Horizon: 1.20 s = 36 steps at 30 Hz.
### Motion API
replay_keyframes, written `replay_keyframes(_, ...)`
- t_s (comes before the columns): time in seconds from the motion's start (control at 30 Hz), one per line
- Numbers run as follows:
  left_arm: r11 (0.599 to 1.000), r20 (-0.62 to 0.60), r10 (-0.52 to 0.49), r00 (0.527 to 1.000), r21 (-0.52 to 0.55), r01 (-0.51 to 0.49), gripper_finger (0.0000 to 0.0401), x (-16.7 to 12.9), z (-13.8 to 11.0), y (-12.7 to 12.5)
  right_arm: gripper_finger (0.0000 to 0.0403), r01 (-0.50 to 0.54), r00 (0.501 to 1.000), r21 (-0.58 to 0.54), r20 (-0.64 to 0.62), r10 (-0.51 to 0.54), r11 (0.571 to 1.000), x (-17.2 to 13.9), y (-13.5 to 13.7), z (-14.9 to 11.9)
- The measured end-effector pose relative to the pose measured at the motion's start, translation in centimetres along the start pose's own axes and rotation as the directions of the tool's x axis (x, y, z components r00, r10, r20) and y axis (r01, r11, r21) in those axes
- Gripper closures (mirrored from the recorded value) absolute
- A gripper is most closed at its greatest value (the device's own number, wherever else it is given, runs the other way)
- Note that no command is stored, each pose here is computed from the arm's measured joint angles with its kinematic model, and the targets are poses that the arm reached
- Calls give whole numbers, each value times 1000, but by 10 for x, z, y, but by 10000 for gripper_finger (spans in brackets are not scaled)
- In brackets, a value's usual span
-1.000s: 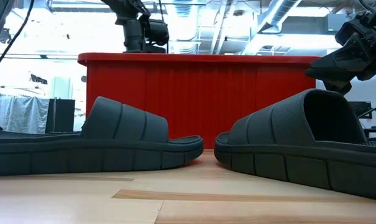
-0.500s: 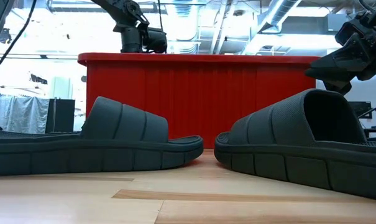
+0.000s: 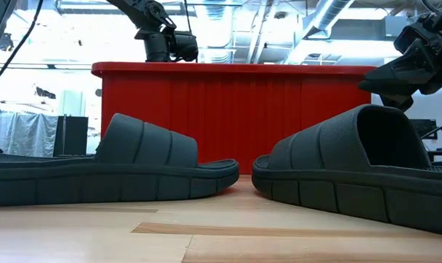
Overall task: Pick and place slides into bin
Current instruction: Put the black slide into the red organizer bin
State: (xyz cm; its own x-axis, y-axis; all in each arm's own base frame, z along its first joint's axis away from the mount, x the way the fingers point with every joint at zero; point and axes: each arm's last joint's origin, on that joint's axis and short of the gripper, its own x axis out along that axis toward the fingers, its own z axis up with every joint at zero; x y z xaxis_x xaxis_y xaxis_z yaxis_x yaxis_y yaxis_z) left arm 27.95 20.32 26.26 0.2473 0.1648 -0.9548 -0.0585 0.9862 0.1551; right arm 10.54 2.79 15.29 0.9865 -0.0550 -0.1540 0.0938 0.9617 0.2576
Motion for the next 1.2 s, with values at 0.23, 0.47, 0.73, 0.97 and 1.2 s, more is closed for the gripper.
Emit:
replay_keyframes(0.23,999,-26,37,999,0,-37,401,0,-1,1,305,0,1000,0,0,0,1000,0,0,0)
replay_keyframes(0.47,998,-55,61,997,3,-61,401,2,-1,2,305,0,1000,0,0,0,1000,0,0,0)
replay_keyframes(0.73,999,-79,42,996,-6,-43,381,10,-5,-1,305,0,1000,0,0,0,1000,0,0,0)
replay_keyframes(0.97,1000,-118,18,993,-19,-20,348,22,-13,-6,305,0,1000,0,0,0,1000,0,0,0)
replay_keyframes(1.2,999,-123,14,992,-49,-20,333,23,-14,-6,305,0,1000,0,0,0,1000,0,0,0)
